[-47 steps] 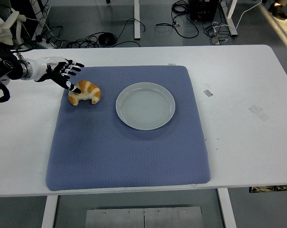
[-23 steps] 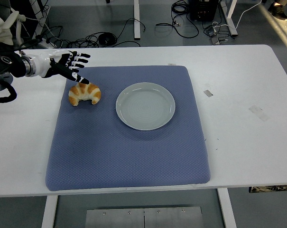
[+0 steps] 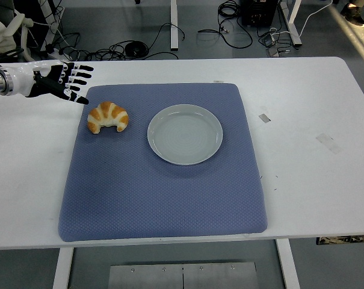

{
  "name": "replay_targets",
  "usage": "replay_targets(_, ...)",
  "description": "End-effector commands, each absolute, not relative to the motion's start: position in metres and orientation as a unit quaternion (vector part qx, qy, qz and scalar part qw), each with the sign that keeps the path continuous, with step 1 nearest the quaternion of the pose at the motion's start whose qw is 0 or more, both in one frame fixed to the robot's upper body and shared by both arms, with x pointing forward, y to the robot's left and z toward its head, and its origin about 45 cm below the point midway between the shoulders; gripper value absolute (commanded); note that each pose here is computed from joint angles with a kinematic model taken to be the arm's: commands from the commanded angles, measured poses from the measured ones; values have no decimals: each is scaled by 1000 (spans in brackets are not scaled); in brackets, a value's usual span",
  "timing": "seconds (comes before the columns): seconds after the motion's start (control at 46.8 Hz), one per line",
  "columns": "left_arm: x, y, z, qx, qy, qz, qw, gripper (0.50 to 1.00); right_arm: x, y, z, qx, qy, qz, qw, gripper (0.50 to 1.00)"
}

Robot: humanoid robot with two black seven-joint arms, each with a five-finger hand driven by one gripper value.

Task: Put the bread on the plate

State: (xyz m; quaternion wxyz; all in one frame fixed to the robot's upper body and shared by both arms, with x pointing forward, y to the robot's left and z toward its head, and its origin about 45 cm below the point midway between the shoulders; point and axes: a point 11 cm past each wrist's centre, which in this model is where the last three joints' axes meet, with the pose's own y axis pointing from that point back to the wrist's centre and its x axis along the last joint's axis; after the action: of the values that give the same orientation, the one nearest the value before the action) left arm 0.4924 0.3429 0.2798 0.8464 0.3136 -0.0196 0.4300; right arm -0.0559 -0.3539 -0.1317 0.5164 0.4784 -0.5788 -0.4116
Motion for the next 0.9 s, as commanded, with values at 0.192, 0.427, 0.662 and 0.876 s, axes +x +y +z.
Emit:
replay_targets(0.192,493,331,274,313,-15,422,851,986,-56,-354,-132,478,-579,-412,516,1000)
replay_targets(0.427,494,321,264,314,-16,423,849,986,-56,-354,-132,478,-579,-412,516,1000)
replay_targets(0.662,498,324,252,339,-40,455,822,984,-56,-354,-132,478,-579,-412,516,1000)
replay_targets(0.876,501,318,255,348,-57,450,820,984,-56,-354,-132,478,-579,-412,516,1000)
